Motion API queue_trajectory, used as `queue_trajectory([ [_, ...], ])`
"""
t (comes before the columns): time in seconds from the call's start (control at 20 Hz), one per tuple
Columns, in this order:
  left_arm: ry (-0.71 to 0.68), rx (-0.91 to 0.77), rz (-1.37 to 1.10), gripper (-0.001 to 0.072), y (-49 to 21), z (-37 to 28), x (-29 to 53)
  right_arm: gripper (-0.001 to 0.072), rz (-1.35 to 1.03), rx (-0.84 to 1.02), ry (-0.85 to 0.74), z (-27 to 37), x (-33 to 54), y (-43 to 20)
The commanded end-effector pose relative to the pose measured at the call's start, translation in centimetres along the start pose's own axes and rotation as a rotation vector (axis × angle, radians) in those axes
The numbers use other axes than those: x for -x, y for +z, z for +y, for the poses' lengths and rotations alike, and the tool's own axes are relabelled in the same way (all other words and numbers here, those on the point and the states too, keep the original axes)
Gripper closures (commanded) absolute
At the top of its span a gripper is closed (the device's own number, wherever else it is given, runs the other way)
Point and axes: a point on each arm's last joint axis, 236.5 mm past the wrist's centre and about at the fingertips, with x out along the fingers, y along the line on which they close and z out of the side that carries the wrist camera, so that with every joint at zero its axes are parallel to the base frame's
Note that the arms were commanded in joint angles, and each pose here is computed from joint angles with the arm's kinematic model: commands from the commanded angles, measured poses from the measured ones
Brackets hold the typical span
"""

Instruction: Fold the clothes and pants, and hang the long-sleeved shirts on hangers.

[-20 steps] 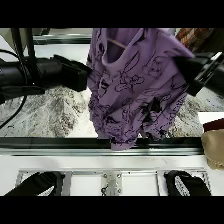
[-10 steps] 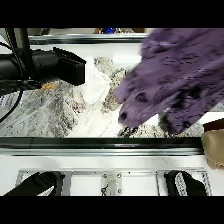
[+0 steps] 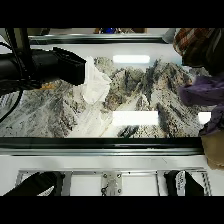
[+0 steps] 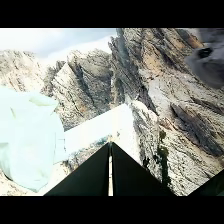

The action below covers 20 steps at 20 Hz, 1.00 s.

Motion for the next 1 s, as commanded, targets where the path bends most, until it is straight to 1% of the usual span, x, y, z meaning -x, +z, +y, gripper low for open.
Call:
queue_trajectory([
  [0.0, -0.001, 0.001, 0.000, 0.0689, 0.0, 0.0, 0.0, 0.0699, -0.103, -0.022, -0.098, -3.0, -1.2, 2.2],
  [0.3, -0.001, 0.001, 0.000, 0.0689, 0.0, 0.0, 0.0, 0.0699, -0.171, -0.017, -0.115, -4.3, -5.3, 5.6],
  [0.55, -0.001, 0.001, 0.001, 0.0689, 0.0, 0.0, 0.0, 0.0699, -0.206, -0.012, -0.121, -4.9, -7.4, 7.2],
  [0.75, 0.000, 0.002, 0.007, 0.0689, -0.2, 0.0, 0.0, 0.0699, -0.221, -0.007, -0.157, -6.4, -7.8, 7.2],
  [0.95, 0.001, 0.001, 0.017, 0.0689, -0.4, 0.0, 0.1, 0.0699, -0.225, 0.016, -0.233, -9.6, -6.9, 7.6],
])
